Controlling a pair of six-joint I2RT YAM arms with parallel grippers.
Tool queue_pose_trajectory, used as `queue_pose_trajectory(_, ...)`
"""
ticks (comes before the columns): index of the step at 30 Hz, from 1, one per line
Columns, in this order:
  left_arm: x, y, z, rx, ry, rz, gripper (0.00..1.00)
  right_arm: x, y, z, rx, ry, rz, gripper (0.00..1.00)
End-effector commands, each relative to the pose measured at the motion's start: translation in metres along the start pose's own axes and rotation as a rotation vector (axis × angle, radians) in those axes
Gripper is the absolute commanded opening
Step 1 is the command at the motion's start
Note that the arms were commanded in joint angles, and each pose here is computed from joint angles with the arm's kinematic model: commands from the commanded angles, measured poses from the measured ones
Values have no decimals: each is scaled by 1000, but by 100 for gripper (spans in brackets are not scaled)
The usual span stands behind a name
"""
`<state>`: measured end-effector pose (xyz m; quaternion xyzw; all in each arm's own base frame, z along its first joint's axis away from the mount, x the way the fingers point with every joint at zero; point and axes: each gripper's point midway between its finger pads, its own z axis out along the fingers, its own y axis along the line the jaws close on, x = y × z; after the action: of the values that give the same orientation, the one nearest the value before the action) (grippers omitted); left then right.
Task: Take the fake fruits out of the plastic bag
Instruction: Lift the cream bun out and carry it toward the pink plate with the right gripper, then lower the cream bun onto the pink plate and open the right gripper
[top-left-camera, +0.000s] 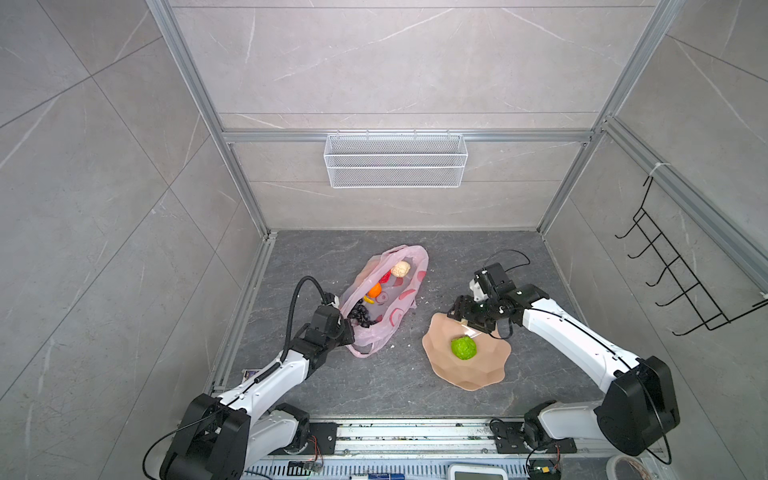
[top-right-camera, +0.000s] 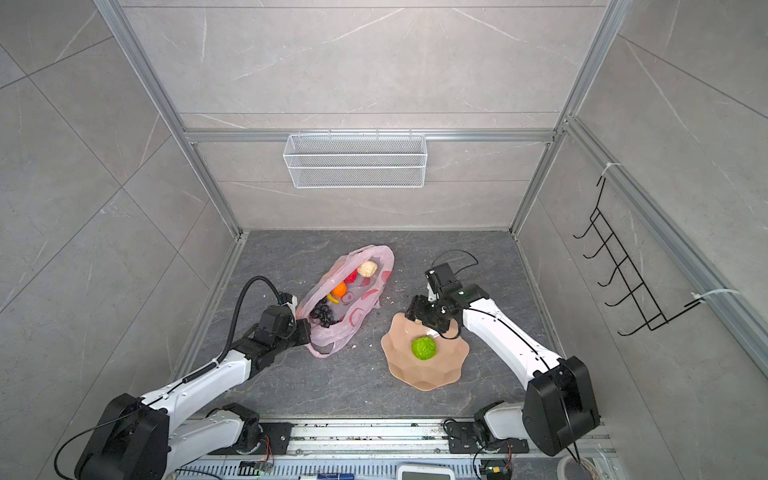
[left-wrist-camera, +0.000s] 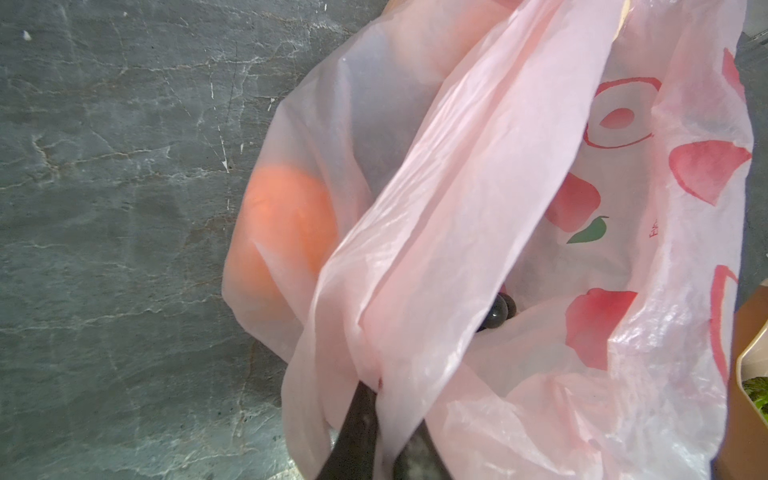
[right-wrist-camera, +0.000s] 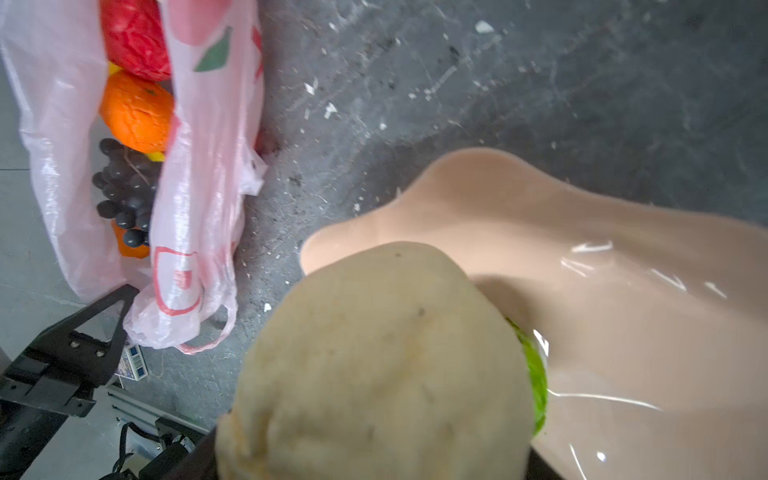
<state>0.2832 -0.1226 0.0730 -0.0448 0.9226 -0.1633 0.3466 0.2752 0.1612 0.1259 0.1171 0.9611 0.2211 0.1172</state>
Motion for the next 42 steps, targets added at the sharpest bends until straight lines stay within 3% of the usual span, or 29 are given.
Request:
queue_pose_trajectory(1, -6, -3, -3, 10, -28, 12, 10, 9, -11, -2, -36, 38, 56, 68)
queue_pose_trajectory(14, -6, -3, -2, 8, -23, 11, 10, 14, -55, 10, -61, 74, 208, 68)
queue_pose_trajectory(42, -6, -2, -2, 5, -24, 11, 10, 18, -58, 48, -141, 134, 319, 69)
